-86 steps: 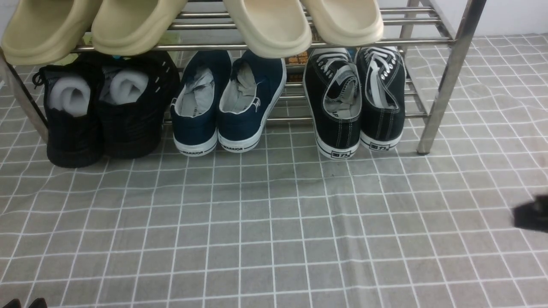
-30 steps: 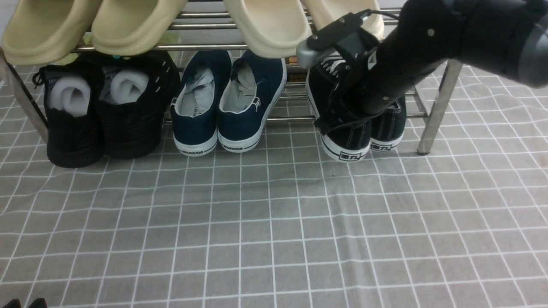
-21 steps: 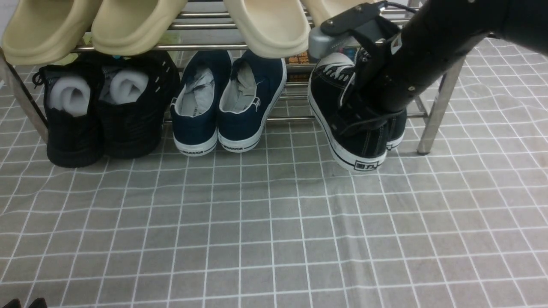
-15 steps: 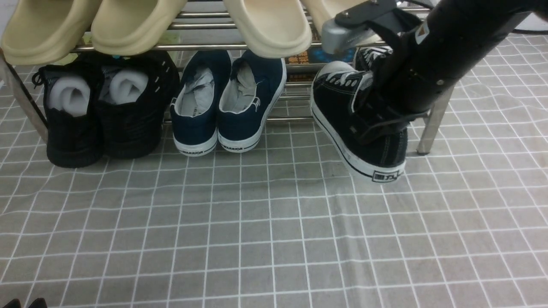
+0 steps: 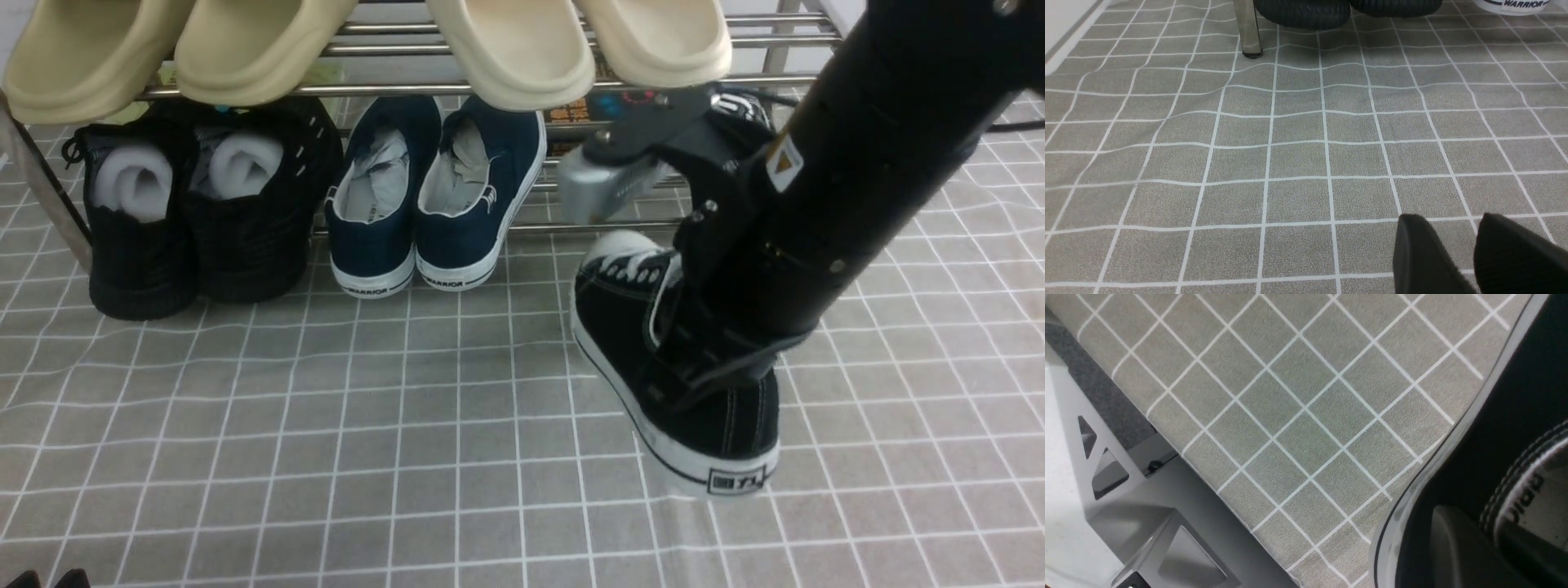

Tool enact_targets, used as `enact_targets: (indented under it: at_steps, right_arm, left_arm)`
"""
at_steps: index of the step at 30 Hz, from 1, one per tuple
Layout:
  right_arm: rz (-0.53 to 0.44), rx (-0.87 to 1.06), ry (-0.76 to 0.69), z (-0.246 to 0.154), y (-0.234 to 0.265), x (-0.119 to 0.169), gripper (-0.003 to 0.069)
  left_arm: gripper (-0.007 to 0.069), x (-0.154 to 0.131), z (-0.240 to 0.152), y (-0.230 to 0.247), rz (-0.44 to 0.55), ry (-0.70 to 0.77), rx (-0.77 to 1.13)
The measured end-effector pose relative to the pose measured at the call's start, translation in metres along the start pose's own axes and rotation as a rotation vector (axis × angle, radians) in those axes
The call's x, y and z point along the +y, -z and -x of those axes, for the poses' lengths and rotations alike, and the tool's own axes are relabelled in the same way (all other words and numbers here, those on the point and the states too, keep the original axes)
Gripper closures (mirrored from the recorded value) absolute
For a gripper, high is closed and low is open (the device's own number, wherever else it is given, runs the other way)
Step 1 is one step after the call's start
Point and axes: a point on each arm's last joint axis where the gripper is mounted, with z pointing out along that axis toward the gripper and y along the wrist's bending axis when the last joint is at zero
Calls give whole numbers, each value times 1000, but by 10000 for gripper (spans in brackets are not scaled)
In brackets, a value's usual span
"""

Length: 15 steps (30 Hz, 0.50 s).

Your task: Take the shoes off the shelf with your hand from the grey coffee tablecloth.

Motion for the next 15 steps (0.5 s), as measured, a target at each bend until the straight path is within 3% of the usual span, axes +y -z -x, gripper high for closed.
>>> enact_targets:
  at_steps: [15]
  right_arm:
    - [-74, -125, -41, 10, -48, -17, 639]
  left_arm:
    - [385, 0, 0, 0, 0, 0, 0]
